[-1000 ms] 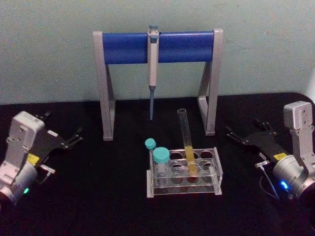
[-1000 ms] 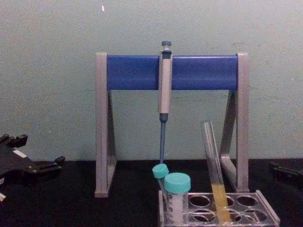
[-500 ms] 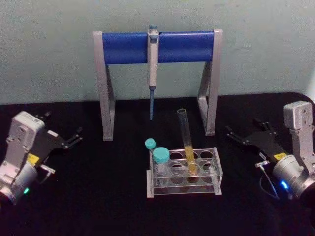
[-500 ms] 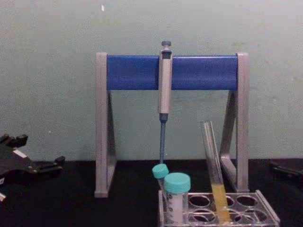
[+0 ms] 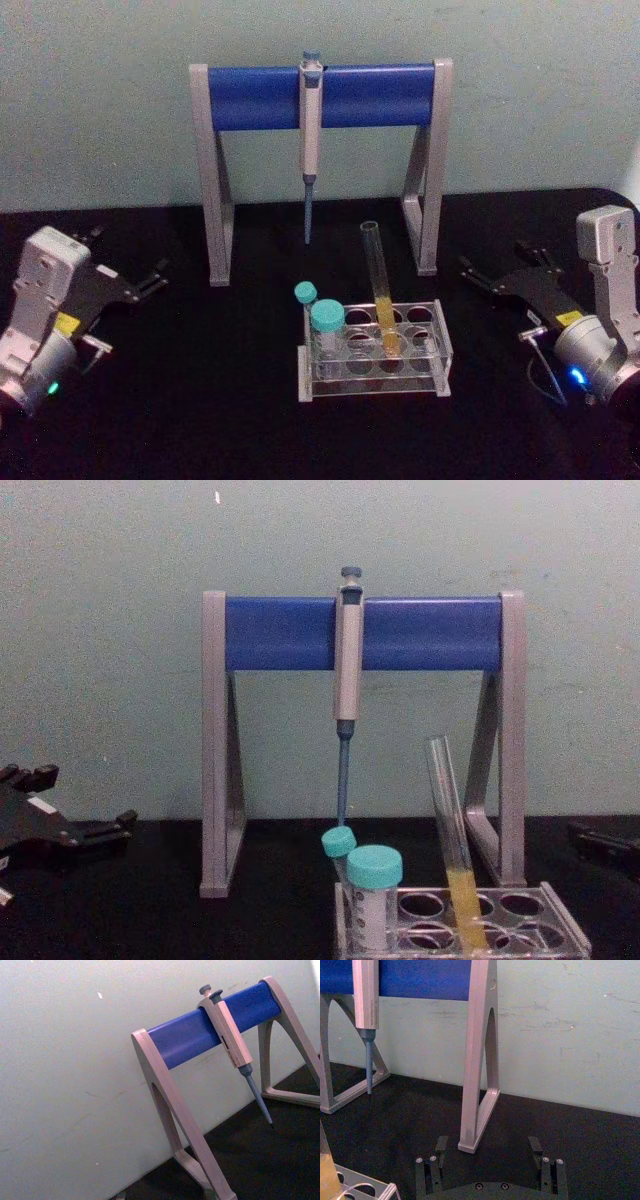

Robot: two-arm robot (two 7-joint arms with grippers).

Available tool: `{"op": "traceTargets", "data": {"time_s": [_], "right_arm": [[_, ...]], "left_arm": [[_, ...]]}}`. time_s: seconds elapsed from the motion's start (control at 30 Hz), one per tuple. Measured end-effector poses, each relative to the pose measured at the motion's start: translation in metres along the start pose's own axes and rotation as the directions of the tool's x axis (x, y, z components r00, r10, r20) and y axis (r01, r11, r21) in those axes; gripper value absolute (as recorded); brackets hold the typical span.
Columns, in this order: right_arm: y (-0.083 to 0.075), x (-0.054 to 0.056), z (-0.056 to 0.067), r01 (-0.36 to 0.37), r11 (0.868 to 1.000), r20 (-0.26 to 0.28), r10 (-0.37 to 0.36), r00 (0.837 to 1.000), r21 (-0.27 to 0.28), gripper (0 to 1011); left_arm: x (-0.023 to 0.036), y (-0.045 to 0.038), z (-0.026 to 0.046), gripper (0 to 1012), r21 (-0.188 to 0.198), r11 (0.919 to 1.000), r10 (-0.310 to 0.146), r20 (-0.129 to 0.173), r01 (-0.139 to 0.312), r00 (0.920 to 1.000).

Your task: Pick up the test tube from the test tube rack, shake it, then place it back into the test tube rack.

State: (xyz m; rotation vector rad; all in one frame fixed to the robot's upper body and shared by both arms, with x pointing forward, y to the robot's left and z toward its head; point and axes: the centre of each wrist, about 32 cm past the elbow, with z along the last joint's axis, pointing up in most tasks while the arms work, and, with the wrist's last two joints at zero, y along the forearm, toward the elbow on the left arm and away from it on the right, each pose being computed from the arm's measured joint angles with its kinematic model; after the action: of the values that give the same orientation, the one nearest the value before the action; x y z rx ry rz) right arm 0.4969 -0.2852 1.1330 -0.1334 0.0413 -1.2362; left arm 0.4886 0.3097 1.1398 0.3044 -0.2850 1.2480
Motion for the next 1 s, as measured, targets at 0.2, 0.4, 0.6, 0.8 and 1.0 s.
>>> {"op": "traceTargets", "data": {"time_s": [0.2, 0.4, 0.6, 0.8, 1.0], "right_arm": [[0.0, 0.0, 0.0, 0.0, 1.0, 0.0, 0.0, 1.0, 0.0, 1000], [0.0, 0.0, 0.0, 0.0, 1.0, 0.0, 0.0, 1.0, 0.0, 1000], [0.0, 0.0, 0.0, 0.0, 1.0, 0.0, 0.0, 1.0, 0.0, 1000], [0.0, 0.0, 0.0, 0.0, 1.0, 0.0, 0.0, 1.0, 0.0, 1000], [0.0, 0.0, 0.0, 0.0, 1.0, 0.0, 0.0, 1.0, 0.0, 1000]], "left_arm": [[0.0, 0.0, 0.0, 1001, 0.0, 1.0, 0.0, 0.0, 0.0, 1.0], [0.0, 0.0, 0.0, 1001, 0.0, 1.0, 0.0, 0.0, 0.0, 1.0], [0.0, 0.0, 0.0, 1001, 0.0, 1.0, 0.0, 0.0, 0.0, 1.0], [0.0, 0.0, 0.0, 1001, 0.0, 1.0, 0.0, 0.0, 0.0, 1.0], [0.0, 0.0, 0.0, 1001, 0.0, 1.0, 0.0, 0.0, 0.0, 1.0]]}}
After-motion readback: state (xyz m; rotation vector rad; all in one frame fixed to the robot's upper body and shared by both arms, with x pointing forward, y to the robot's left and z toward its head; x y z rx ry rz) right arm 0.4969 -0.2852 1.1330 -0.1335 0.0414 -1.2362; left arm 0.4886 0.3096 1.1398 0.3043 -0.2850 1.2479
